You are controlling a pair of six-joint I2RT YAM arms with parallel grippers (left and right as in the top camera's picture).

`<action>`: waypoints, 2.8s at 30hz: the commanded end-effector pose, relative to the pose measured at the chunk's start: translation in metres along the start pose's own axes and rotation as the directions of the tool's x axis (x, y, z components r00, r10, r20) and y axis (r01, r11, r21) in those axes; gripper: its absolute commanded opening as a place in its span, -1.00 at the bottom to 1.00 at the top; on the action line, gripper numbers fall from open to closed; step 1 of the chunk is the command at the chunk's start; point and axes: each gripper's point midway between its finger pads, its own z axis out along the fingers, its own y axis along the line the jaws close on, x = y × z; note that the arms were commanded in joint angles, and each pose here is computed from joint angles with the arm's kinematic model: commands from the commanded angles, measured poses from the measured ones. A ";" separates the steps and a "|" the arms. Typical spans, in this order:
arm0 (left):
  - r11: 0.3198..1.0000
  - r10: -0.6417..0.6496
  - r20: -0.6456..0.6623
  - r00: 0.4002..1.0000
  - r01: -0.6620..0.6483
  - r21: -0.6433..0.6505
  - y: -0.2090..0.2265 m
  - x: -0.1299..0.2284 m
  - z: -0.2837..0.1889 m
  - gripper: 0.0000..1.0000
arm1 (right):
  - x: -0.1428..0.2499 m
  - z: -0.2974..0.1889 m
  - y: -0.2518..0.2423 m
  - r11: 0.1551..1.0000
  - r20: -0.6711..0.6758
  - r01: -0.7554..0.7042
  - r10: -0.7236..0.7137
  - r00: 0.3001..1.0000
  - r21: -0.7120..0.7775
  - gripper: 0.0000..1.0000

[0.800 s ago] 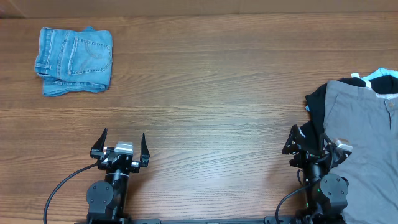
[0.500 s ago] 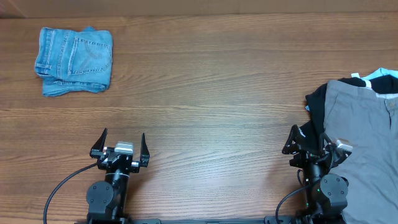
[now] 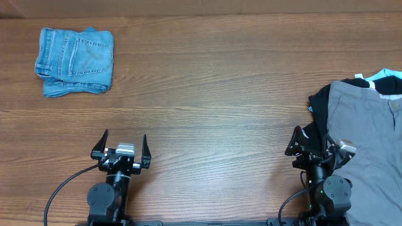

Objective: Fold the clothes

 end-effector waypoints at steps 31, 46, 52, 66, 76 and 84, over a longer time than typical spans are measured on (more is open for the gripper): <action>0.933 -0.325 0.001 0.946 0.321 0.164 -0.026 -0.009 -0.002 1.00 | 0.009 -0.004 0.031 0.983 -0.058 -0.015 0.004 0.998 -0.181 1.00; 0.915 -0.278 0.033 0.960 0.255 0.312 -0.022 -0.144 -0.046 1.00 | -0.084 -0.027 0.103 0.957 -0.217 -0.041 -0.024 0.976 -0.288 1.00; 0.938 -0.270 -0.171 0.948 0.299 0.178 0.004 -0.169 -0.029 1.00 | -0.098 -0.002 0.112 0.988 -0.464 -0.036 -0.037 0.885 -0.148 1.00; 0.928 -0.172 -0.592 0.787 0.330 0.170 0.004 -0.188 0.030 1.00 | -0.063 0.077 0.091 0.987 -0.815 0.160 -0.075 0.575 0.023 1.00; 0.891 -0.149 -0.705 0.694 0.404 0.209 -0.017 -0.160 0.044 1.00 | -0.052 0.129 -0.039 0.901 -0.769 0.120 0.280 0.575 0.418 0.83; 0.891 -0.128 -0.771 0.624 0.413 0.186 -0.021 -0.136 0.053 1.00 | -0.014 0.131 -0.136 0.782 -0.725 0.109 0.505 0.469 0.614 0.35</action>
